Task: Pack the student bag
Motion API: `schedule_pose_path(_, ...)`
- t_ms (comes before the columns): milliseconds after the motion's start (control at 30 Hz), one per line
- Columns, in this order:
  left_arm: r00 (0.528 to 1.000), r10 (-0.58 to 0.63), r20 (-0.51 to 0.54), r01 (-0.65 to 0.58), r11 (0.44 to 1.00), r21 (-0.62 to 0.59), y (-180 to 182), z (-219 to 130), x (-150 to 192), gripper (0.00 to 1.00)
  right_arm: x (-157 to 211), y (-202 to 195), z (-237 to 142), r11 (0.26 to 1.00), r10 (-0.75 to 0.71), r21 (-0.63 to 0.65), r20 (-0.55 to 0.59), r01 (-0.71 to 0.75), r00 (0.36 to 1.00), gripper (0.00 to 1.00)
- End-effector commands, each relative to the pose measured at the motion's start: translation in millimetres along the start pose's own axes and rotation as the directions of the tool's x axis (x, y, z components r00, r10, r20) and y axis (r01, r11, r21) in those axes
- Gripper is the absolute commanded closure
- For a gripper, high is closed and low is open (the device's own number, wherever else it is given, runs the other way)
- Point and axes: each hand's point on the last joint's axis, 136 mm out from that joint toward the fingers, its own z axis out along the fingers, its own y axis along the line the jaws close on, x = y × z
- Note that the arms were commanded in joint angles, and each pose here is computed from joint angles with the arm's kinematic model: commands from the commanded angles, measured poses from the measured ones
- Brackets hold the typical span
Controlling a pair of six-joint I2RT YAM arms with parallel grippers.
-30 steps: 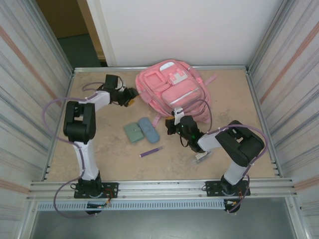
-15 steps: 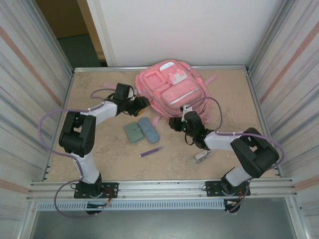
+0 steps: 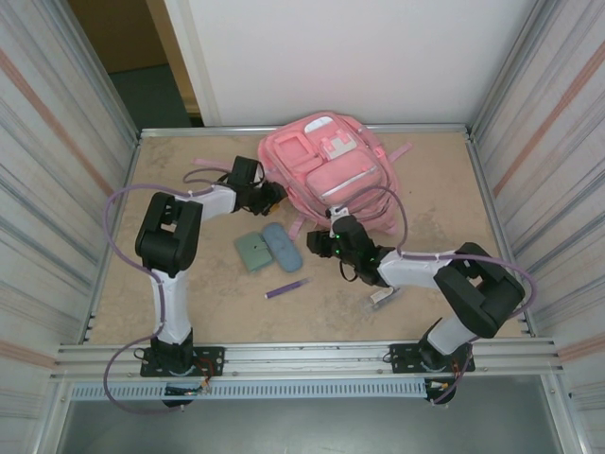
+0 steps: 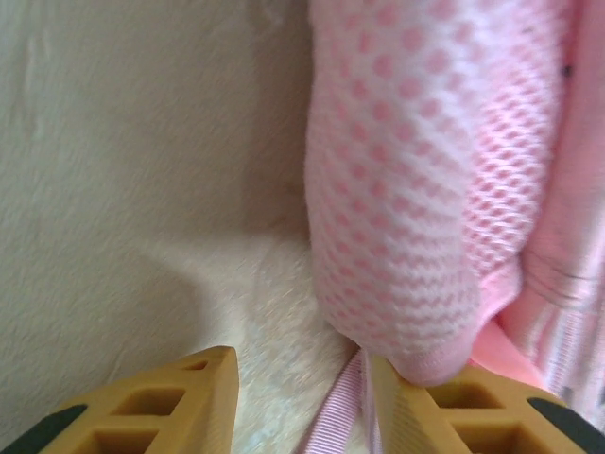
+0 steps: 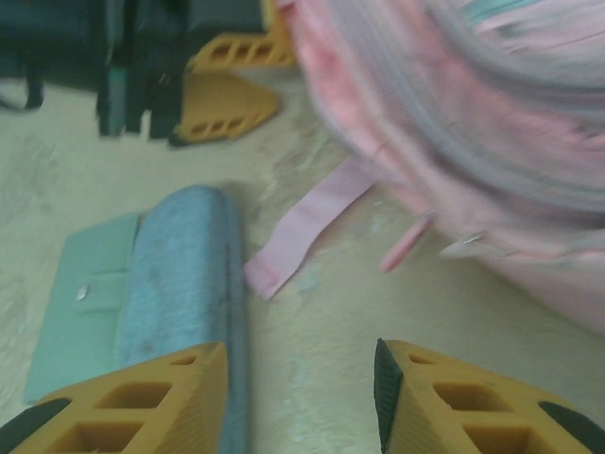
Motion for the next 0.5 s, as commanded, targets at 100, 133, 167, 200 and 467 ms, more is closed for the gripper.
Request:
schedule_pose_path(100,0.990,0.093,0.104,-0.099,0.994,0.045,-38,-14,-15,0.56,7,3,6,0.999,-0.019,0.033,0.004,0.018,1.000,0.54)
schedule_pose_path(133,0.989,0.090,0.116,-0.096,0.994,0.051,-40,-16,-13,0.55,7,2,7,0.999,-0.012,0.032,-0.001,0.012,1.000,0.54)
schedule_pose_path(167,0.988,0.083,0.131,-0.091,0.994,0.057,-39,-18,-11,0.55,7,1,5,0.999,-0.008,0.035,-0.001,0.008,1.000,0.54)
schedule_pose_path(200,0.987,0.075,0.143,-0.085,0.995,0.061,-39,-19,-10,0.55,7,1,4,0.999,-0.007,0.037,0.004,0.007,1.000,0.54)
schedule_pose_path(467,0.975,0.006,0.221,-0.023,0.997,0.077,-31,-5,-27,0.57,4,0,5,1.000,-0.011,0.023,0.010,0.010,1.000,0.54)
